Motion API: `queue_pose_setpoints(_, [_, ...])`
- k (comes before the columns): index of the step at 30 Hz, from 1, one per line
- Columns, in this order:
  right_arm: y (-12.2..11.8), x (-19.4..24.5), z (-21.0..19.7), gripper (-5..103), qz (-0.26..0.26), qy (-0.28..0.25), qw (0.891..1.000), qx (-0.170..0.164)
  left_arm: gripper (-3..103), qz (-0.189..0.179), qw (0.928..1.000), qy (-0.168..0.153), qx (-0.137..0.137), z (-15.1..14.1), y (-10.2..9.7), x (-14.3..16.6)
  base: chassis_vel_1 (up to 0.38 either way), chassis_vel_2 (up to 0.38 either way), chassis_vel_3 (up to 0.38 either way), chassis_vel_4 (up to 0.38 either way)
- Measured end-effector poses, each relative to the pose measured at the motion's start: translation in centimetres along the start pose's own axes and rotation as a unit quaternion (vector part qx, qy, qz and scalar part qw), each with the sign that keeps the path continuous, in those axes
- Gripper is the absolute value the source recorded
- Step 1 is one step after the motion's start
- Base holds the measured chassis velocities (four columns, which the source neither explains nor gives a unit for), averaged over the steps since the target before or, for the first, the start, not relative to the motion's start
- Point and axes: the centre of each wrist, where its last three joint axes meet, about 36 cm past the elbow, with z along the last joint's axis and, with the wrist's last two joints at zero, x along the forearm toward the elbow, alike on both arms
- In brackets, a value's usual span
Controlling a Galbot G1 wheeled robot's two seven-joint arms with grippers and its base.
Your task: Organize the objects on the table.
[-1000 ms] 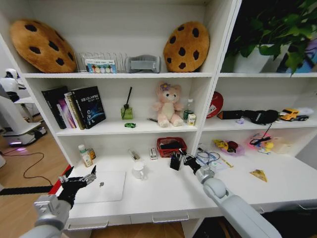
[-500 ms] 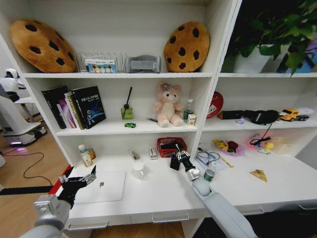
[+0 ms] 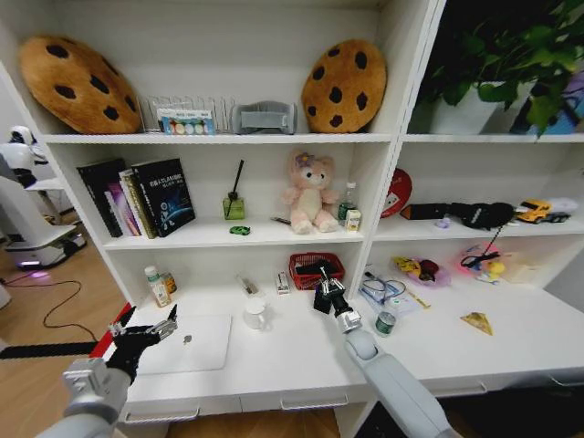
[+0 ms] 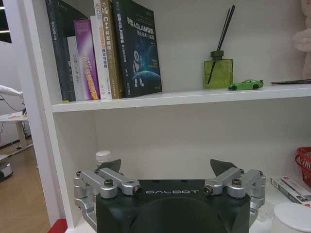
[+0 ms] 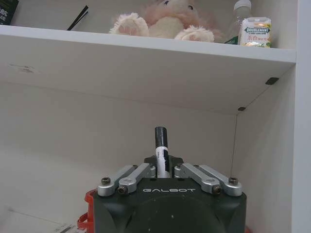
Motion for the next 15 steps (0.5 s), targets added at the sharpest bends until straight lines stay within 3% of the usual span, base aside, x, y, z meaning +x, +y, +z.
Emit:
queue_pose_setpoints(2, [-0.1,0.0,0.0,14,0.001,0.002,1.000,-0.001,100,0.000,1.0000,0.000,0.000,0.0,0.0,0.0,0.000,0.000,0.000,0.000])
queue_pose_setpoints(4, [-0.3,0.3,-0.1,24,0.001,0.008,1.000,0.000,100,0.000,1.0000,0.000,0.000,0.0,0.0,0.0,0.000,0.000,0.000,0.000])
queue_pose_setpoints(5, [-0.3,0.3,-0.1,24,0.001,0.008,1.000,0.000,100,0.000,1.0000,0.000,0.000,0.0,0.0,0.0,0.000,0.000,0.000,0.000])
queue_pose_setpoints(8, [-0.6,0.6,-0.3,41,-0.002,0.013,1.000,0.002,100,0.000,1.0000,0.000,0.000,0.0,0.0,0.0,0.000,0.000,0.000,0.000])
queue_pose_setpoints(11, [-0.6,0.7,-0.5,46,-0.003,0.014,1.000,0.001,100,0.000,1.0000,0.000,0.000,0.0,0.0,0.0,0.000,0.000,0.000,0.000])
queue_pose_setpoints(12, [-0.7,0.8,-1.1,56,-0.003,0.015,1.000,-0.005,100,0.000,1.0000,0.000,0.000,0.0,0.0,0.0,0.000,0.000,0.000,0.000])
queue_pose_setpoints(13, [-0.7,0.8,-1.1,56,-0.003,0.015,1.000,-0.005,100,0.000,1.0000,0.000,0.000,0.0,0.0,0.0,0.000,0.000,0.000,0.000])
queue_pose_setpoints(15, [-1.4,1.3,-3.4,67,-0.009,0.035,0.999,-0.027,100,0.000,1.0000,0.000,0.000,0.0,0.0,0.0,0.000,0.000,0.000,0.000])
